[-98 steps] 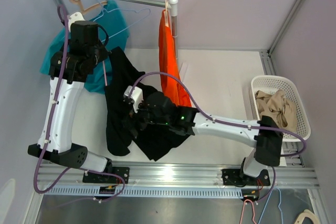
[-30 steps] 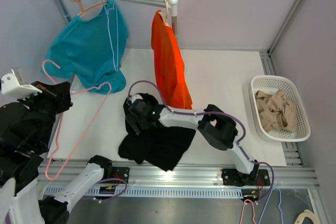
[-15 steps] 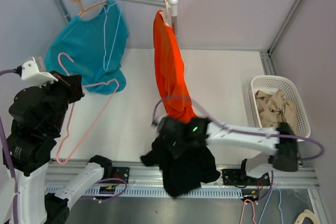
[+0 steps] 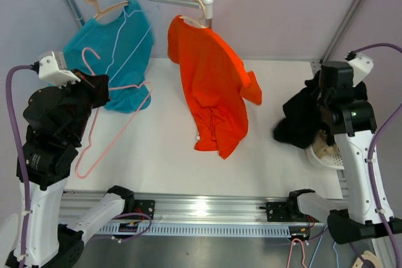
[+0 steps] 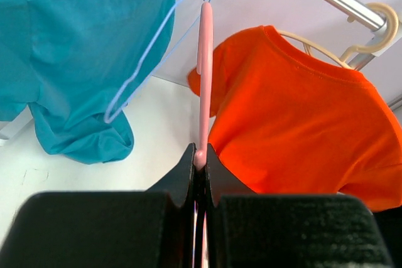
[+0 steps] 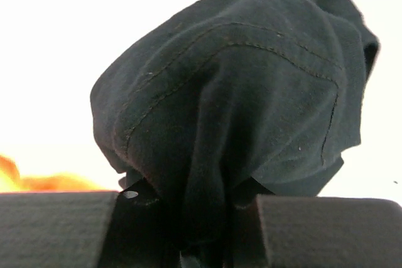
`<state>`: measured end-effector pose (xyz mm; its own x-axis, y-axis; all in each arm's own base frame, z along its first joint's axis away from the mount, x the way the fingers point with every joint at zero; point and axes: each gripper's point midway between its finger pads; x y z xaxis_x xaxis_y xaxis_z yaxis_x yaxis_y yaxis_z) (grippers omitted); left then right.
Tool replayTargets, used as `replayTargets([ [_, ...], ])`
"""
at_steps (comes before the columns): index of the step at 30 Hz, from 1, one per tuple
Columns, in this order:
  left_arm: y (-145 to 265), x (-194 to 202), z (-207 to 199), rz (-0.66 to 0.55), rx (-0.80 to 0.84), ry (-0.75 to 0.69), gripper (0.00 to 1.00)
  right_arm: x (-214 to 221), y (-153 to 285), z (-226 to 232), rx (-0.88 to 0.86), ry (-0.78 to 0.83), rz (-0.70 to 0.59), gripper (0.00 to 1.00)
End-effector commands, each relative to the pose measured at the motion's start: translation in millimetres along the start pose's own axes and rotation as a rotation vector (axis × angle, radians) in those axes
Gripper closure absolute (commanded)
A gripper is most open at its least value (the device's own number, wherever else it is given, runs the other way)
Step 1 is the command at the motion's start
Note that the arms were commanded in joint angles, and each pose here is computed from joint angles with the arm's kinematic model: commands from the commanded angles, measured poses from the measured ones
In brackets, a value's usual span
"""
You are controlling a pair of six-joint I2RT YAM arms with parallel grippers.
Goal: Remove the t-shirt from the hanger
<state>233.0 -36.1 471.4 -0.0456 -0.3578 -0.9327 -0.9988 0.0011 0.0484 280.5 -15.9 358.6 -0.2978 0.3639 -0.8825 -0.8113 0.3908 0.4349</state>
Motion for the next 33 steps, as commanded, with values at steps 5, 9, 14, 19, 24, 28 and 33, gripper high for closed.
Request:
replayTargets([
  [5,-9,-11,-16,-0.027,0.053,0.003,0.99,-47,-41,-81,0.339,-0.307,-0.185,1.00],
  [9,-17,-8,-22,-0.005,0.071,0.005,0.99,-40,-82,-108,0.413,-0.408,-0.149,1.00],
  [14,-25,-8,-26,-0.004,0.080,-0.013,0.99,-30,-141,-119,0.372,-0.392,-0.027,0.50],
  [19,-34,-12,-25,-0.027,0.058,-0.018,0.99,-61,-107,-36,0.022,-0.273,-0.072,0.08],
  [24,-54,-7,-33,-0.054,0.081,-0.002,0.99,-70,43,105,-0.592,-0.047,-0.096,0.01],
  [28,-60,-1,-44,-0.070,0.153,-0.018,0.99,-33,160,161,-1.163,0.084,0.031,0.00],
  [33,-63,3,-53,-0.081,0.214,-0.042,0.99,-3,240,173,-1.577,0.163,0.107,0.07],
])
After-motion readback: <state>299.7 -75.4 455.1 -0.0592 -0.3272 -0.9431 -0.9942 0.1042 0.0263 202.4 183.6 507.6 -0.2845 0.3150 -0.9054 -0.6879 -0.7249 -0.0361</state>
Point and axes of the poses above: each gripper's point midway between its finger pads, its own y axis back along the fingers, its own z axis along the line the jaws close on, x = y × z, and after that the axes turned 2 degrees about -y, right-handed
